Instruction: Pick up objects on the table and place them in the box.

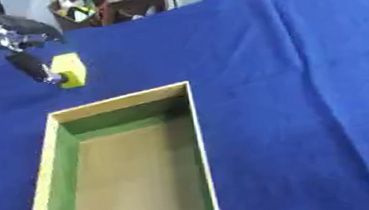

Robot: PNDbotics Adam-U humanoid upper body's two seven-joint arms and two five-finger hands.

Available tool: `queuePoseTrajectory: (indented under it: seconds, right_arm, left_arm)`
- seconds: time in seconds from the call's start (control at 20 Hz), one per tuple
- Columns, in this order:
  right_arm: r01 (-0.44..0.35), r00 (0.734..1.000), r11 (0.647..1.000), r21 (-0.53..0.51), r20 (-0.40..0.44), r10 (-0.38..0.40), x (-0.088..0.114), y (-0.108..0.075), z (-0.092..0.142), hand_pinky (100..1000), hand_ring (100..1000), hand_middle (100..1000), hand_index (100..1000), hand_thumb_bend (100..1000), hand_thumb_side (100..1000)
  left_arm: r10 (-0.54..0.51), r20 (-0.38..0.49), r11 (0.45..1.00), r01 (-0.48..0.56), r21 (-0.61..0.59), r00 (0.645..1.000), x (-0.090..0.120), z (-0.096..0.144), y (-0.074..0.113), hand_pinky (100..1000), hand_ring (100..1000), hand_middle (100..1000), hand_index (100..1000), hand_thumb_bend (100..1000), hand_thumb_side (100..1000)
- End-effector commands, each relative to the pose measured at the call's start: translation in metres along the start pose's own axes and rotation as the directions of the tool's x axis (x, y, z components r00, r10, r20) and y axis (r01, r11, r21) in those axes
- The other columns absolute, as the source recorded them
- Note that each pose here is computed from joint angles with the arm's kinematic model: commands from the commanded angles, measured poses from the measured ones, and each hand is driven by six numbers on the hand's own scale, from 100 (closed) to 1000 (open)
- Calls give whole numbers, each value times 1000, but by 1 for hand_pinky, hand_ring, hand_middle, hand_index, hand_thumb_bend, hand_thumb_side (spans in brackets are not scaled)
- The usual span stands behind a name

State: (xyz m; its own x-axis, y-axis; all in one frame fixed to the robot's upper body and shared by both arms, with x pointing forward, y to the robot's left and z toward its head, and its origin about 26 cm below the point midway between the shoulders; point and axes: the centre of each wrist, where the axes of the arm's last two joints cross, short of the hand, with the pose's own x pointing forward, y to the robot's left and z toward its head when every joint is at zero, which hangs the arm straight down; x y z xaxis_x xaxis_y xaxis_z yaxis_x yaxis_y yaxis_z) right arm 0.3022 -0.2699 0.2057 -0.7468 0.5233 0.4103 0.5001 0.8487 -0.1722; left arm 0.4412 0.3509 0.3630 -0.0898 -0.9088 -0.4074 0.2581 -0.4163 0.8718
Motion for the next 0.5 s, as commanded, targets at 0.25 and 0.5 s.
queuePoseTrajectory:
  seconds: [0.25, 0.5]
  right_arm:
    - [-10, 999, 1000, 2, 45, 10, 6, -3, -8, 570, 630, 495, 762, 100, 669]
    - [-9, 999, 1000, 2, 45, 9, 6, -2, -8, 570, 629, 494, 760, 100, 674]
  left_arm:
    - [28, -34, 999, -27, 29, 999, -22, 13, 4, 682, 834, 1000, 1000, 361, 627]
    - [50, -25, 998, -49, 36, 998, -25, 13, 2, 667, 824, 1000, 1000, 338, 621]
